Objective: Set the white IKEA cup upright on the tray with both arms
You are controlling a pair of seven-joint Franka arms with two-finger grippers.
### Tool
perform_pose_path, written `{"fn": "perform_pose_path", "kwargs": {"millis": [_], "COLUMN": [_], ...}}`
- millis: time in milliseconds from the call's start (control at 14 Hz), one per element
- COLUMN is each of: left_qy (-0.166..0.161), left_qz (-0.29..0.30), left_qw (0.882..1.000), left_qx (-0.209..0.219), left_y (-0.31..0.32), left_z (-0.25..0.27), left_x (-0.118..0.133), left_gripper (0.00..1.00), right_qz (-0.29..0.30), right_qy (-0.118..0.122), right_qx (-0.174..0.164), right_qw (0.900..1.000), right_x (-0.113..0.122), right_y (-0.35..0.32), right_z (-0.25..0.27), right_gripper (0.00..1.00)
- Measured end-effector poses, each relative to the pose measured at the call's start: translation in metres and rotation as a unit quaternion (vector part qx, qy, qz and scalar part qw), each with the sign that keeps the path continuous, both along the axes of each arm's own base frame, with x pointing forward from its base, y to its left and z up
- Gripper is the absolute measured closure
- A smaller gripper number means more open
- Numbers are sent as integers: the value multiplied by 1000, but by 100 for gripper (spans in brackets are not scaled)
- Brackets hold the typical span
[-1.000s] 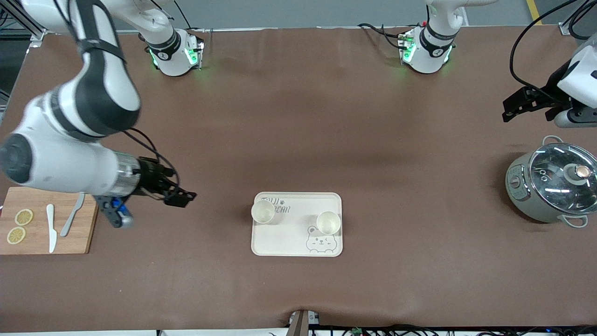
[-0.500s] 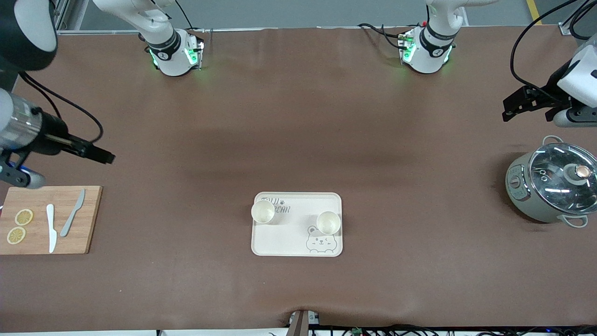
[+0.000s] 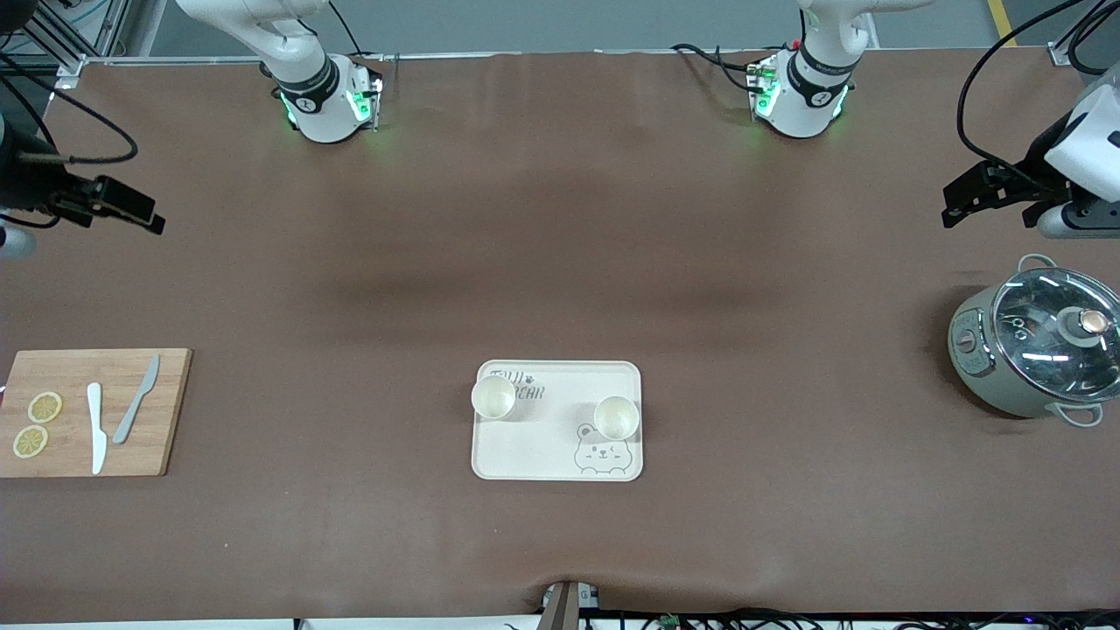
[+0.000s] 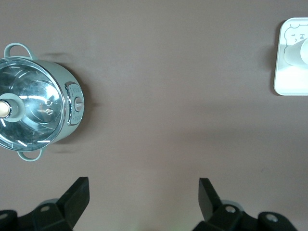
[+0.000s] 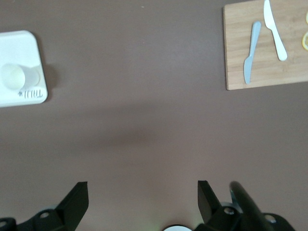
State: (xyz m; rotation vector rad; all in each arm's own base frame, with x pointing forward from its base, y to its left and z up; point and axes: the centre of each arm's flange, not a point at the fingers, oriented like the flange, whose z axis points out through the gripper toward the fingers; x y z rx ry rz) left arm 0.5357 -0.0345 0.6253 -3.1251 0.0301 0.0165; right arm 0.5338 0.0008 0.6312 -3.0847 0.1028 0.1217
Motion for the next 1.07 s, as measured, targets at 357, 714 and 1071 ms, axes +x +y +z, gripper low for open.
{"fn": "perform_pose_path", "kwargs": {"millis": [357, 714, 1071], "left_qy": [0, 0, 0], "left_qz": [0, 0, 0], "left_qw": [1000, 1000, 1000], "left_qx": [0, 0, 0], "left_y": [0, 0, 0], "left_z": [0, 0, 0], "left_x": [0, 0, 0], "left_gripper": [0, 0, 0], "right_qz": [32, 31, 33], "right_qy": [-20, -21, -21], "right_qx": [1, 1, 0], "right_qw": [999, 999, 999], "right_x": [-6, -6, -5], "right_y": [-22, -24, -22], "right_z": [5, 5, 6], "right_gripper": [0, 0, 0]}}
